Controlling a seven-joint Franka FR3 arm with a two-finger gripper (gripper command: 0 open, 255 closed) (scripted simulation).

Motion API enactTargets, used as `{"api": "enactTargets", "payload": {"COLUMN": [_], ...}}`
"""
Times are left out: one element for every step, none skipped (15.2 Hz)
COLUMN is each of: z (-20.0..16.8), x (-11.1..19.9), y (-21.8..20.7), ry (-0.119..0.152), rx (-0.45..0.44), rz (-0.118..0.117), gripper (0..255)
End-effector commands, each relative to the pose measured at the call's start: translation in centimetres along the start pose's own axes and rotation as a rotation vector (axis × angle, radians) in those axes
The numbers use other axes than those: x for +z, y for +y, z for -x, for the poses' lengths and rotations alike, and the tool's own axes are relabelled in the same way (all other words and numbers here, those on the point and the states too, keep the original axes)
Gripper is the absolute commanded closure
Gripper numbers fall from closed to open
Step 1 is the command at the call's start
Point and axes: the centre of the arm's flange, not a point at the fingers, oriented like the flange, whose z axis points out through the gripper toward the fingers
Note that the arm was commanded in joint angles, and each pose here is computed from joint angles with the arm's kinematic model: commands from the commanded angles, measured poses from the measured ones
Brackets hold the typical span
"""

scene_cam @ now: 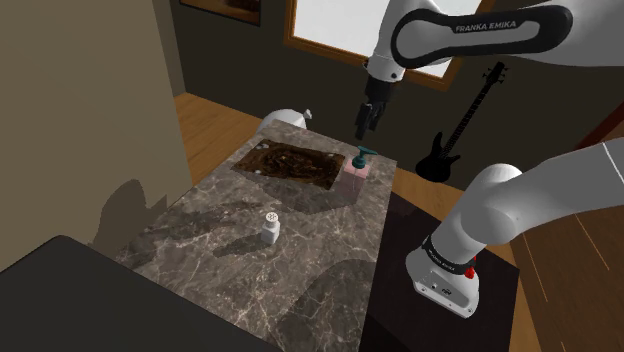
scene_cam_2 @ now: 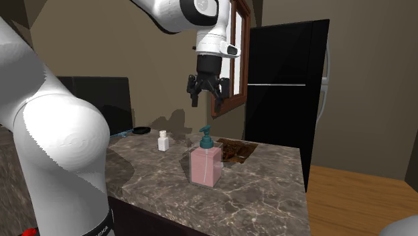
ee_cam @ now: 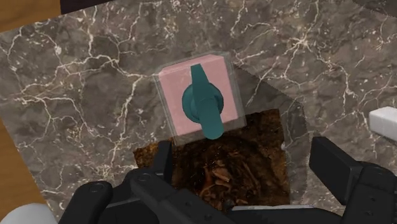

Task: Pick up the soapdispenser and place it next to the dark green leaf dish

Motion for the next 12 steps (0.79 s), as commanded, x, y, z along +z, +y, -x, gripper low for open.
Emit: {"api": "enactTargets", "payload": {"z": [-1.0, -1.5, -1.7, -1.6, -1.6, -1.6, -1.6, -1.6, -1.5, -1.5, -1.5, -1.5], "x": [2.6, 3.8, 4.3, 4.8, 5.4, 5.9, 6.4, 6.9, 7.5, 8.0, 8.3, 8.3], "y": [1.0, 1.4, 1.6, 1.6, 1.6, 1.6, 1.6, 1.6, 1.6, 1.6, 1.6, 1.6], "ry": [-0.023, -0.034, -0.039, -0.039, -0.039, -0.039, -0.039, -0.039, -0.039, -0.039, -0.039, -0.039], "rx": [-0.006, -0.008, -0.009, -0.009, -0.009, -0.009, -0.009, -0.009, -0.009, -0.009, -0.009, -0.009], "rz": [0.008, 0.011, 0.013, 0.013, 0.013, 0.013, 0.013, 0.013, 0.013, 0.013, 0.013, 0.013], "gripper": [0, 0, 0, 0, 0, 0, 0, 0, 0, 0, 0, 0]}}
